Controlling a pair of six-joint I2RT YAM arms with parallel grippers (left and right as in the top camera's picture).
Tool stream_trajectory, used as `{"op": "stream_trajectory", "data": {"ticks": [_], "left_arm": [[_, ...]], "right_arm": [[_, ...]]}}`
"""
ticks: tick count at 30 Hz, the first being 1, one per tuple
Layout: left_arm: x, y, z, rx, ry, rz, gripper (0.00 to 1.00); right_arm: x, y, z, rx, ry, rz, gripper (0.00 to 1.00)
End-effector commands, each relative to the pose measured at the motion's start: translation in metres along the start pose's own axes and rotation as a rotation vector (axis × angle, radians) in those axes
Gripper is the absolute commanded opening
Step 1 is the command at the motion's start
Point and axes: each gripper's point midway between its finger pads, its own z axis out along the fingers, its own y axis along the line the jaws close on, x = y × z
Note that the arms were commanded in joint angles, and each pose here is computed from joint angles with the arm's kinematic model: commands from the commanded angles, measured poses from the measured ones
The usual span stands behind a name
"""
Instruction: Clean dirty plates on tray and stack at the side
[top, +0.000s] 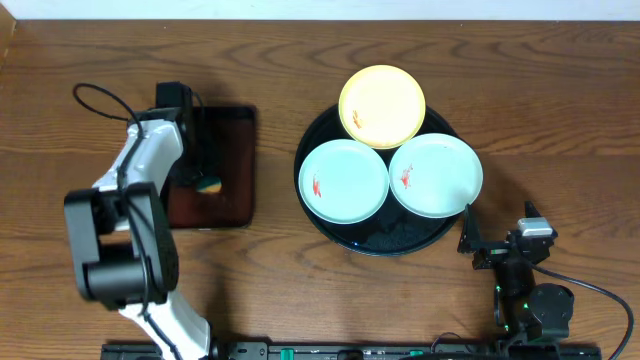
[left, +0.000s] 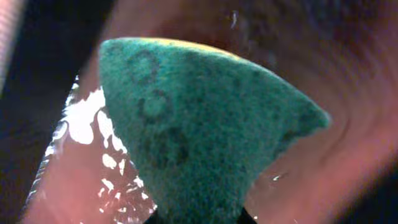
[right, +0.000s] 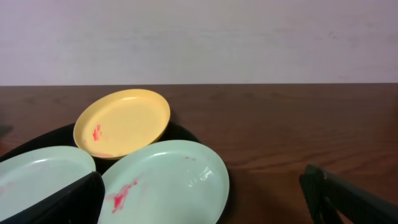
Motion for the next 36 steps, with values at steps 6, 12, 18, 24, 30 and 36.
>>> {"op": "stream_trajectory", "data": {"ticks": [6,12,18,24,30,36], "left_arm": [[-0.021,-0.018,-0.101,0.167,-0.243,0.009,0.07],[-0.023,-0.019,-0.144,0.218,-0.348,0.012,0.07],[-0.02,-0.017,-0.122,0.189,-0.3,0.01,0.08],[-0.014,-0.014,-0.056,0.127,-0.168,0.007,0.07],[-0.009,-0.011,-0.044,0.109,-0.125,0.006,0.08],[-0.015,-0.019,-0.099,0.19,-0.238,0.013,0.07]], "right_arm": [[0.001,0.002,0.0,-0.006,0.002,-0.019,0.99],[0.001,0.002,0.0,-0.006,0.002,-0.018,0.99],[0.001,0.002,0.0,-0.006,0.002,-0.019,0.99],[0.001,0.002,0.0,-0.006,0.002,-0.019,0.99],[0.001,0.002,0.0,-0.006,0.002,-0.019,0.99],[0.001,0.002,0.0,-0.006,0.002,-0.018,0.99]]}}
